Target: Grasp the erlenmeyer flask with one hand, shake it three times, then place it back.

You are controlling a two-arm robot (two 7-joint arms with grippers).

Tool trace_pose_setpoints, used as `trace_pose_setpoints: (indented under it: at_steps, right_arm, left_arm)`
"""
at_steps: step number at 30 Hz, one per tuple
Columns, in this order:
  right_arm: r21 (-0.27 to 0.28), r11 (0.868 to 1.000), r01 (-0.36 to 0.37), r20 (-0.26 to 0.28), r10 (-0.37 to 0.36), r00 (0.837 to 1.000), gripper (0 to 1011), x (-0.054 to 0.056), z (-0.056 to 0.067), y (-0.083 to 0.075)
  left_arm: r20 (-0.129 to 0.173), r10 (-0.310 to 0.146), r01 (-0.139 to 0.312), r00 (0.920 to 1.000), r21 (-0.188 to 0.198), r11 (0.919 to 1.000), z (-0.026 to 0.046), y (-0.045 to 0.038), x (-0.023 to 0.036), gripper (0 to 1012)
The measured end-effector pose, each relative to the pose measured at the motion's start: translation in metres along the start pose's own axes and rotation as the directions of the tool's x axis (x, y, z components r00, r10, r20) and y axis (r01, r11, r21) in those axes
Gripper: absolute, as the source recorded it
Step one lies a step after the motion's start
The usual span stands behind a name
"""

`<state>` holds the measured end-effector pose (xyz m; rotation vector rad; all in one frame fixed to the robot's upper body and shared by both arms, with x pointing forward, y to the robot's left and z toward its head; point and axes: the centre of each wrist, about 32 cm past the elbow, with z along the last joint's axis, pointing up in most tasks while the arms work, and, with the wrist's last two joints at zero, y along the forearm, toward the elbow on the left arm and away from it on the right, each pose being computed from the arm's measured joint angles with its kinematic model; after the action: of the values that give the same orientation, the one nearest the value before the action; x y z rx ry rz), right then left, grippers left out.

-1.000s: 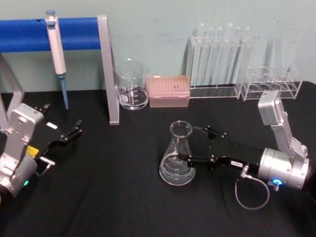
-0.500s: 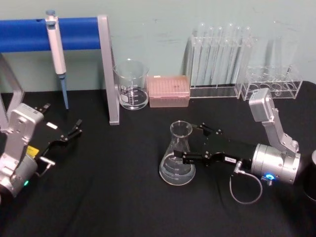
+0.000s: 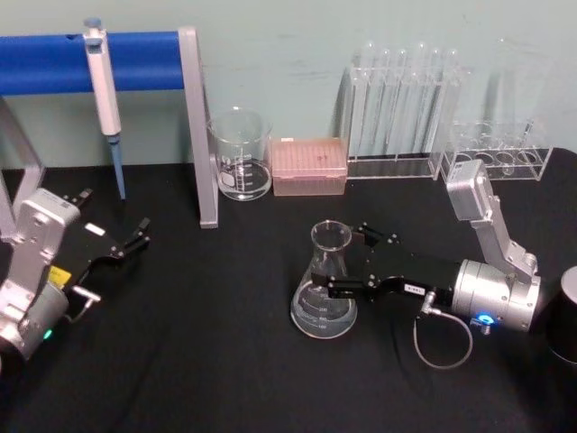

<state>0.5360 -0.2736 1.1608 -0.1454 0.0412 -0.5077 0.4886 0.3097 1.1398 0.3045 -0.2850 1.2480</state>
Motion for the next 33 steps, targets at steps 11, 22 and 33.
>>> trace_pose_setpoints:
  at_steps: [11,22,33]
  right_arm:
    - [-0.006,1.000,-0.004,0.025,0.004,1.000,1003,-0.0002,-0.0013,0.0025]
    - [-0.007,1.000,-0.001,0.033,0.001,0.999,1003,-0.0004,-0.0011,0.0024]
    - [-0.005,1.000,-0.001,0.028,0.001,1.000,1003,-0.0003,-0.0009,0.0022]
  left_arm:
    - [0.000,0.000,0.000,1.0000,0.000,1.0000,0.0000,0.0000,0.0000,1001]
    - [0.000,0.000,0.000,1.0000,0.000,1.0000,0.0000,0.0000,0.0000,1001]
    - [0.000,0.000,0.000,1.0000,0.000,1.0000,0.0000,0.0000,0.0000,1001]
